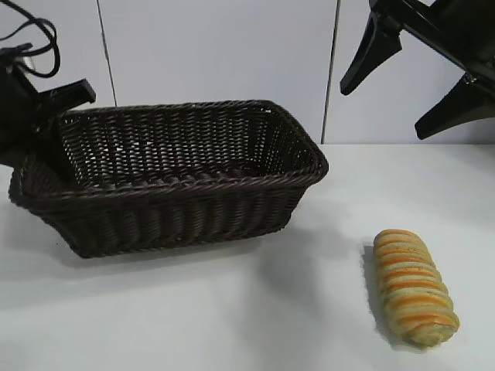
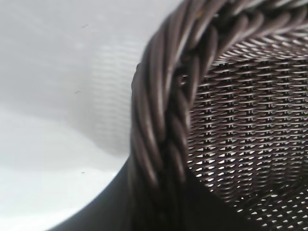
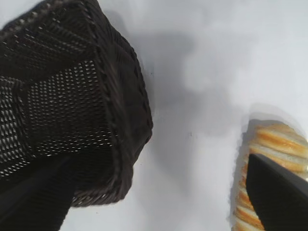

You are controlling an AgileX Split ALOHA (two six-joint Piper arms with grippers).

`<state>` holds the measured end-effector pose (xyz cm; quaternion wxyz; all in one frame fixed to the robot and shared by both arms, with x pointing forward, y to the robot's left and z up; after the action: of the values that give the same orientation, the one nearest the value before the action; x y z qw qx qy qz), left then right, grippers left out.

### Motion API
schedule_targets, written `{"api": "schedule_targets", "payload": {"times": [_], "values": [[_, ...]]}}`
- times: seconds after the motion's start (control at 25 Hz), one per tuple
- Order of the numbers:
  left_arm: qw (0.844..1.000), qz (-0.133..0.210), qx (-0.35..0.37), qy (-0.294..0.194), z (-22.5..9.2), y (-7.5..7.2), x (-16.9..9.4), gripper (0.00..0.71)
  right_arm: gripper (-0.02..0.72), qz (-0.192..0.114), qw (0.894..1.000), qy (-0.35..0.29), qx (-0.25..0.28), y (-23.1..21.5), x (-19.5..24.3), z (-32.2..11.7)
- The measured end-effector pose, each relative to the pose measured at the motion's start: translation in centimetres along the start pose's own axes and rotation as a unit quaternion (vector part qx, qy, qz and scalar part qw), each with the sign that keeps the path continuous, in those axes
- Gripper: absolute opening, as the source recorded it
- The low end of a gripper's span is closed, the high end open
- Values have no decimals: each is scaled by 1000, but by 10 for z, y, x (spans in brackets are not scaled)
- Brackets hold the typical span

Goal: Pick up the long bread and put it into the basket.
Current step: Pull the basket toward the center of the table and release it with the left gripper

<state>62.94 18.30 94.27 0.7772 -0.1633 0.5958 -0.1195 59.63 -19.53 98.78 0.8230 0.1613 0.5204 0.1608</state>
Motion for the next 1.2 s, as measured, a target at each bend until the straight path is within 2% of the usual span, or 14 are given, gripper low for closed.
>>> {"api": "schedule_targets", "payload": {"times": [0.12, 0.24, 0.68, 1.0, 1.12, 1.2], "values": [[999, -4, 30, 12, -3, -13, 10, 99, 695, 1, 1000, 0, 1, 0, 0, 0], [998, -2, 44, 40, -12, -17, 31, 99, 695, 1, 1000, 0, 1, 0, 0, 0], [995, 21, 26, 92, -23, 9, 94, 99, 695, 2, 1000, 0, 2, 1, 0, 0], [996, 19, 25, 84, -20, 8, 95, 106, 695, 2, 1000, -2, 2, 1, 0, 1], [996, 16, 23, 85, -20, 7, 95, 185, 695, 2, 1000, -3, 2, 1, 0, 1], [996, 15, 22, 87, -20, 7, 94, 298, 695, 2, 1000, -3, 2, 1, 0, 1]]}}
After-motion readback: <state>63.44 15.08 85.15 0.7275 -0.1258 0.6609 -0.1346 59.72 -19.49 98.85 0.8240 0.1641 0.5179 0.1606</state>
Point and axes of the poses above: a point on each arm's last joint axis where the gripper is mounted, x pointing out along that axis toward the gripper, y along the wrist's bending axis when the last joint is at zero, z = x × y, the point moved 8 cm from there along x, pointing out along that axis toward the gripper, and after that the axes turned 3 degrees about -x, right-handed, at the moved point
